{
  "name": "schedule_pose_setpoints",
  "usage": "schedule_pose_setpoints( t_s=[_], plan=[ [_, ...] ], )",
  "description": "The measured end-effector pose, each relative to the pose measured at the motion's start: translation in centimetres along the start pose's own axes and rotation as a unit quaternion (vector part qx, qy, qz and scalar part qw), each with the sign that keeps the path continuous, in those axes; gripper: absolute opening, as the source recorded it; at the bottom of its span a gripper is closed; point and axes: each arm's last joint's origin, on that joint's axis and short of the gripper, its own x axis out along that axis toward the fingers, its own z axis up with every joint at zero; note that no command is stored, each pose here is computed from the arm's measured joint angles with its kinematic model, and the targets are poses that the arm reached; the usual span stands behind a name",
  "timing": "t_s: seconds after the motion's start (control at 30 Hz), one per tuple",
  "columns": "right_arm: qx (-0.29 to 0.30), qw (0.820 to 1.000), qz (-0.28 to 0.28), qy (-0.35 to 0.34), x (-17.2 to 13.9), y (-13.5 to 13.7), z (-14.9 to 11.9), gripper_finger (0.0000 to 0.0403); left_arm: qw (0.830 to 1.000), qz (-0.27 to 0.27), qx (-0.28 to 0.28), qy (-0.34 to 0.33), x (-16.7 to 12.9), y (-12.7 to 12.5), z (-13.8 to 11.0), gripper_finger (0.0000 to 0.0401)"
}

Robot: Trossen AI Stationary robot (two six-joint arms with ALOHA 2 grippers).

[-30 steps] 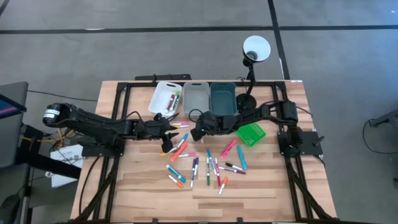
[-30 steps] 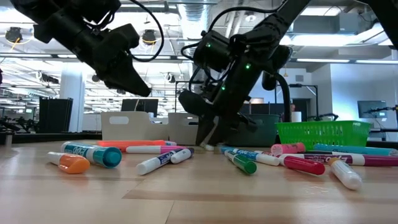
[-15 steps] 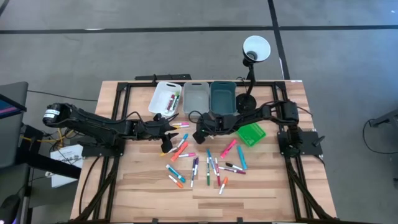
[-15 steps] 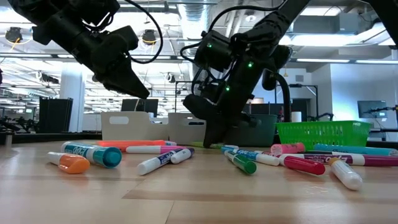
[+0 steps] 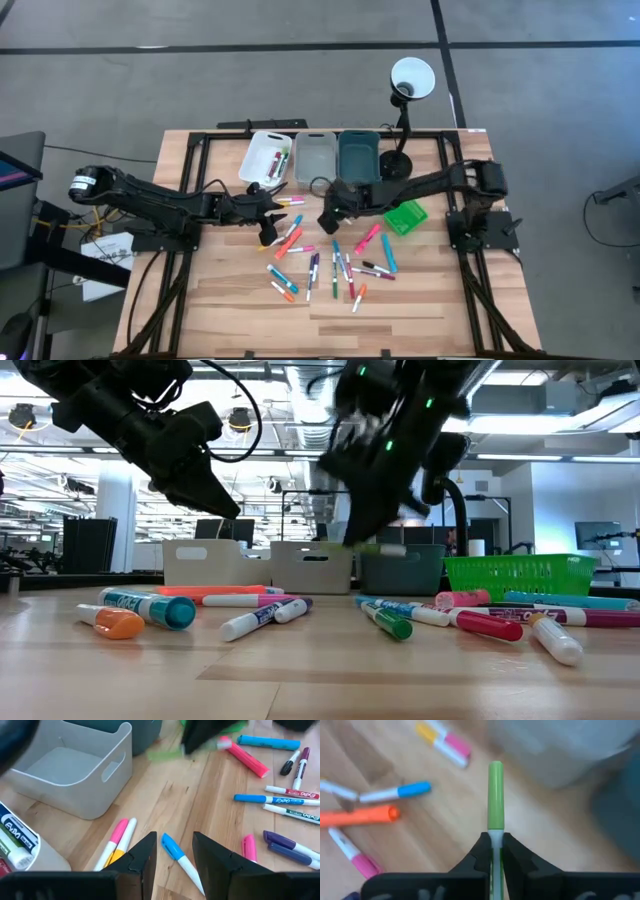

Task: Pick & Place Markers
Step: Put the light green marker pen into the blue bin, then put the blue marker pen into the blue bin

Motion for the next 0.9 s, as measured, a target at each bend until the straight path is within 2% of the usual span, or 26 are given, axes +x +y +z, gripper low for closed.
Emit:
schedule_pose_setpoints(
  t_s=[0.2,0.33,0.47,0.7,0.9],
  plan=[
    [0.012,0.994,-0.075,-0.076,-5.3,-2.7,2.0,0.0031,1.000,0.000,0.000,0.000,0.0,0.0,0.0,0.0121],
    [0.047,0.983,-0.142,-0.108,-6.8,-5.7,3.5,0.0030,1.000,0.000,0.000,0.000,0.0,0.0,0.0,0.0121],
    [0.081,0.978,-0.169,-0.092,-4.9,-8.4,4.7,0.0013,1.000,0.000,-0.001,-0.002,0.0,0.0,0.0,0.0121],
    [0.131,0.970,-0.202,0.001,1.4,-12.8,4.8,0.0002,1.000,-0.001,-0.001,-0.003,0.0,0.0,0.1,0.0121],
    [0.128,0.970,-0.200,0.055,4.2,-14.2,4.0,0.0001,1.000,-0.001,-0.001,-0.003,0.0,0.0,0.0,0.0121]
  ],
)
